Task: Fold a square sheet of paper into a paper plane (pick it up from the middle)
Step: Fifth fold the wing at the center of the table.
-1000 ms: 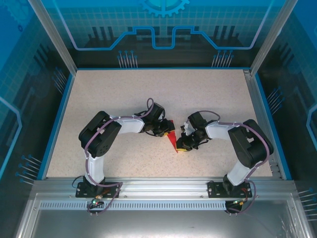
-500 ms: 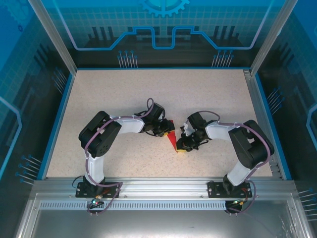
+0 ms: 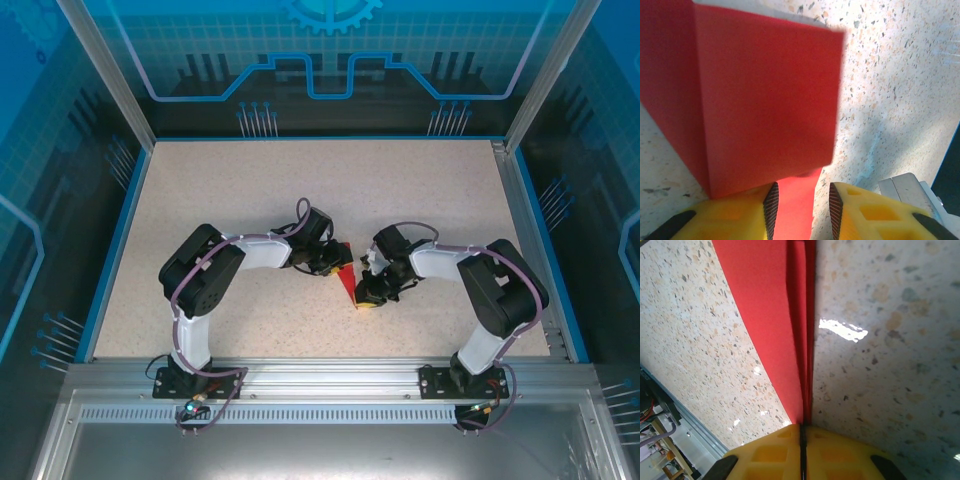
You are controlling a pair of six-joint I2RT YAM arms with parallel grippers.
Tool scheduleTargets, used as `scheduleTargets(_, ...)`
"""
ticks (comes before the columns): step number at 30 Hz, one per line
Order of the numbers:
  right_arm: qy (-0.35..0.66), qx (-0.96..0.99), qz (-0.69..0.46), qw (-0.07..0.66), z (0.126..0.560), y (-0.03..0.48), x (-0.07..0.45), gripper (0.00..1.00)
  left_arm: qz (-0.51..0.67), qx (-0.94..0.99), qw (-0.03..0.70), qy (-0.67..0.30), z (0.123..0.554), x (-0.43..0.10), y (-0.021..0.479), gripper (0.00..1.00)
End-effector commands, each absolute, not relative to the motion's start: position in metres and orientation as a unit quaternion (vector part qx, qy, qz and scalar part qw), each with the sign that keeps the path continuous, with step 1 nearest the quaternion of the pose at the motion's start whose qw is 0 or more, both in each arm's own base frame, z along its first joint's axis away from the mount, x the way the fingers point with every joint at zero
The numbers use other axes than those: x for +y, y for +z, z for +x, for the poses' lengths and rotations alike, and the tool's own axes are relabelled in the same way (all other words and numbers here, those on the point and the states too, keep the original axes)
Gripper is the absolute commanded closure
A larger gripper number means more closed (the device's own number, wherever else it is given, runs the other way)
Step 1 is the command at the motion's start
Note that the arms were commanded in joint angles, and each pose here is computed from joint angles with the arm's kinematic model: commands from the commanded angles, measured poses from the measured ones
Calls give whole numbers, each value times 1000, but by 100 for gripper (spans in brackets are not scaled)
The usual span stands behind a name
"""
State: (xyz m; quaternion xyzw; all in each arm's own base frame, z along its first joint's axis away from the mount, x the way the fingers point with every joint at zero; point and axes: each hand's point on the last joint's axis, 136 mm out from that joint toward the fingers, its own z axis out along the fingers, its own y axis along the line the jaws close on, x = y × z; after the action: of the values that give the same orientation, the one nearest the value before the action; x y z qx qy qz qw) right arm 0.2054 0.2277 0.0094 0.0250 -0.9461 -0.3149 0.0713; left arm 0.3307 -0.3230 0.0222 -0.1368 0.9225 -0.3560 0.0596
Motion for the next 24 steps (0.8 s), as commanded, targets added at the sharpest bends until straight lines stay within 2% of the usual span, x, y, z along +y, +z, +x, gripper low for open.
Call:
scheduleTargets(1,-275,-957,16,94,190,0,217,90,-143,939,46,-309,319,-307,9,63)
scheduleTargets(6,-302,-951,27,55,204,23,227,83,-142,939,46,-309,319,-308,9,63)
scheduleTargets(16,-286,-955,33,72,202,14,228,83,-143,939,45,-310,319,-308,9,63)
scheduleTargets(24,-204,-973,28,99,186,-8,207,87,-143,939,42,-309,318,-308,6,64)
